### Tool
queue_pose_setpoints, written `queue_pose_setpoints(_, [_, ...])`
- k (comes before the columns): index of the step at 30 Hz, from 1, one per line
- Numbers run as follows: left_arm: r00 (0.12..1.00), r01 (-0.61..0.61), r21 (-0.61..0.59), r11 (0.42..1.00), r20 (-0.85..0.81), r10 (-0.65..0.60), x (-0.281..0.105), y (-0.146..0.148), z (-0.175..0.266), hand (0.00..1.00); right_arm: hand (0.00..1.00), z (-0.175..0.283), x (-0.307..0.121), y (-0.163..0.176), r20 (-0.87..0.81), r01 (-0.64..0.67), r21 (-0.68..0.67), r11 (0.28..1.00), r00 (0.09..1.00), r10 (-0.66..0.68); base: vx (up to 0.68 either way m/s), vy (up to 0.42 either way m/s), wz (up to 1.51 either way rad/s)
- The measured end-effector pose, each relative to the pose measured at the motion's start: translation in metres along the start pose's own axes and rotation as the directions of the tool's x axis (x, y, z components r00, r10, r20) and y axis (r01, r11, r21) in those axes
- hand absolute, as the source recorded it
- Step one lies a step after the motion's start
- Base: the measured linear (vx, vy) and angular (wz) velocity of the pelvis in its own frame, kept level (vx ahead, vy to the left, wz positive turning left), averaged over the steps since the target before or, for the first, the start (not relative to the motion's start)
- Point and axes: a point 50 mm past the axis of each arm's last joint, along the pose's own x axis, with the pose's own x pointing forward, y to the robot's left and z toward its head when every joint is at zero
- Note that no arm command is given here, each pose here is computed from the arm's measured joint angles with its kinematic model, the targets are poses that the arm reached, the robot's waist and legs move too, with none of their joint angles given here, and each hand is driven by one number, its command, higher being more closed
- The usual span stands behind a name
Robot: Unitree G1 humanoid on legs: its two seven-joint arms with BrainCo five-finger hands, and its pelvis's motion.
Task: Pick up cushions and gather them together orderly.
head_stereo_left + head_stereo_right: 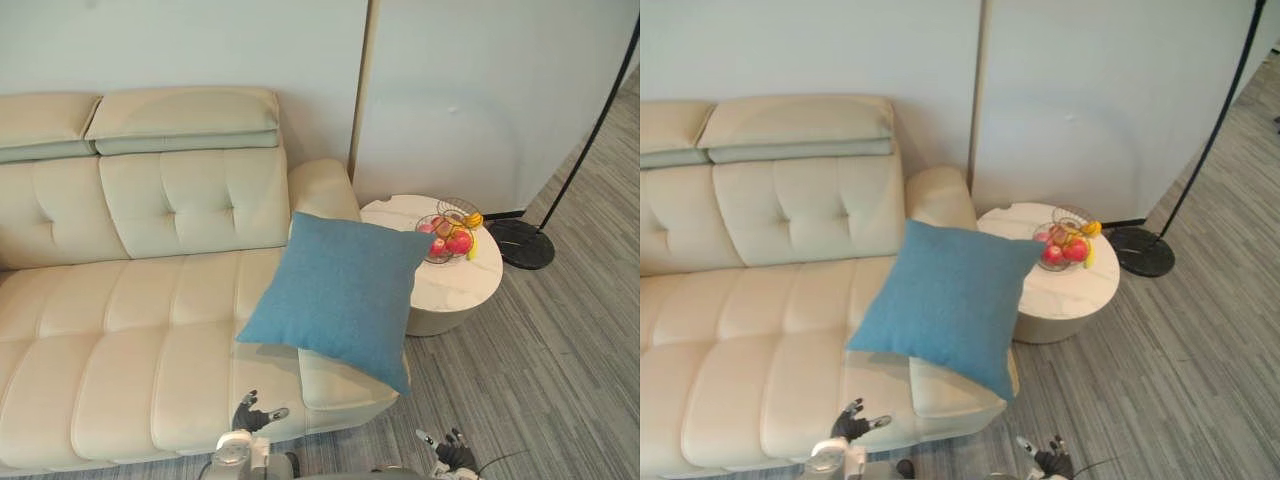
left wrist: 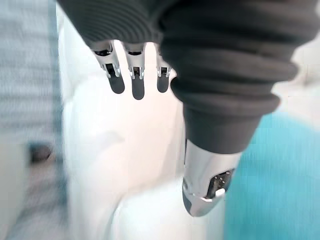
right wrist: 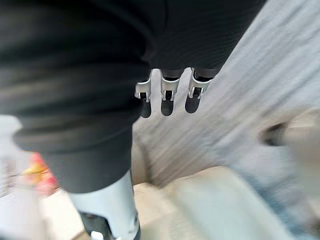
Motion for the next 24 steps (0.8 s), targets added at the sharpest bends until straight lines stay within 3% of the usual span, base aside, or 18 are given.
queue_pose_setpoints(5, [0.986, -0.119, -0.020, 0.993, 0.113, 0.121, 0.004, 0.044, 0.029, 0.00, 0.00, 0.062, 0.006, -0.003, 0.245, -0.041, -0.046, 0.998, 0.968, 0.051, 0.12, 0.030, 0.14])
queue_pose_setpoints(9, [0.968, -0.157, -0.047, 0.986, 0.190, 0.163, 0.004, 0.057, 0.048, 0.00, 0.00, 0.087, 0.011, 0.010, 0.328, -0.084, -0.051, 0.995, 0.940, 0.096, 0.05, 0.016, 0.03])
queue_pose_setpoints(14, [0.940, -0.164, -0.089, 0.982, 0.287, 0.183, 0.007, 0.054, 0.078, 0.00, 0.00, 0.102, 0.013, 0.025, 0.369, -0.125, -0.061, 0.990, 0.919, 0.139, -0.03, -0.019, 0.14])
queue_pose_setpoints(24, [0.784, -0.076, -0.139, 0.987, 0.603, 0.146, -0.005, 0.030, 0.184, 0.00, 0.00, 0.140, 0.008, 0.067, 0.488, -0.219, -0.071, 0.973, 0.843, 0.225, -0.15, -0.005, 0.04])
